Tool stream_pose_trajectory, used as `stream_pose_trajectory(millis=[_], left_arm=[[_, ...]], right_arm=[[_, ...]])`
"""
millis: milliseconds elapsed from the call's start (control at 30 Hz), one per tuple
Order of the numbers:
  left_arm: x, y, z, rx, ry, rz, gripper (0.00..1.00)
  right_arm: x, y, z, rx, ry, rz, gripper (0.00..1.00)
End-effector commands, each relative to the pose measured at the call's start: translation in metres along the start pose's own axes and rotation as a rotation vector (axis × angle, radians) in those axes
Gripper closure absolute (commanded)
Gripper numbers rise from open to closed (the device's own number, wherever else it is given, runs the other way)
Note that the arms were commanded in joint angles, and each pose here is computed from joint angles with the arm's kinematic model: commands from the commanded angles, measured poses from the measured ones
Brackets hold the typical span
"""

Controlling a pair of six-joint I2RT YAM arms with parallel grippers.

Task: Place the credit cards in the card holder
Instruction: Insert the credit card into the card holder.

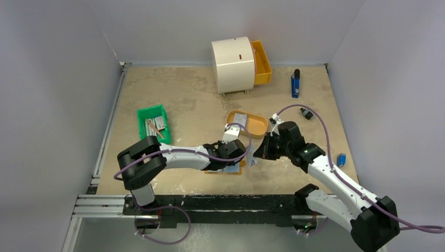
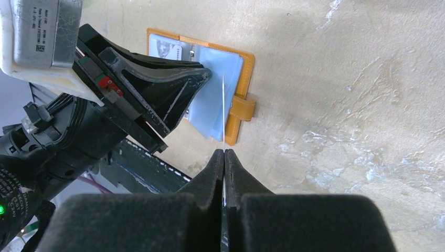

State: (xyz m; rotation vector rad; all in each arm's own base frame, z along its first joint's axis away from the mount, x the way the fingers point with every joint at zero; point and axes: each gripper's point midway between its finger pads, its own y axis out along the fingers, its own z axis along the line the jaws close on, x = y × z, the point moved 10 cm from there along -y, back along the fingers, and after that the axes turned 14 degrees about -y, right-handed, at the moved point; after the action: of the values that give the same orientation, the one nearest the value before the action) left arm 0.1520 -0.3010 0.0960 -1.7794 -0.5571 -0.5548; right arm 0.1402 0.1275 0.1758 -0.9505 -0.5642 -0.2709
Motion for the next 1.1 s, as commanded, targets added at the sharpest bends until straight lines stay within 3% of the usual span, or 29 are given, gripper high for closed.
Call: stream_pose_trajectory(millis=[0, 133, 600, 833, 1067], left_arm=[[-0.015, 0.006, 0.012, 0.035, 0.014, 0.047, 0.92], [-0.019, 0.007, 0.016, 0.041, 0.008, 0.049, 1.00], [-0.018, 0.004, 0.019, 0.035, -0.011, 0.037, 1.00], [-0.014, -0.001, 0.017, 0.023, -0.024, 0.021, 1.00], [-0.016, 0.001, 0.020, 0.033, -0.020, 0.026, 1.00]], right_arm=[[0.010, 0.002, 0.007, 0.042, -0.009, -0.037, 1.00], [0.005, 0.010, 0.008, 0.070, -0.002, 0.018, 1.00], [-0.008, 0.038, 0.011, 0.183, 0.075, 0.203, 1.00], [-0.008, 0.046, 0.011, 0.195, 0.111, 0.226, 1.00], [0.000, 0.031, 0.014, 0.138, 0.112, 0.151, 1.00]])
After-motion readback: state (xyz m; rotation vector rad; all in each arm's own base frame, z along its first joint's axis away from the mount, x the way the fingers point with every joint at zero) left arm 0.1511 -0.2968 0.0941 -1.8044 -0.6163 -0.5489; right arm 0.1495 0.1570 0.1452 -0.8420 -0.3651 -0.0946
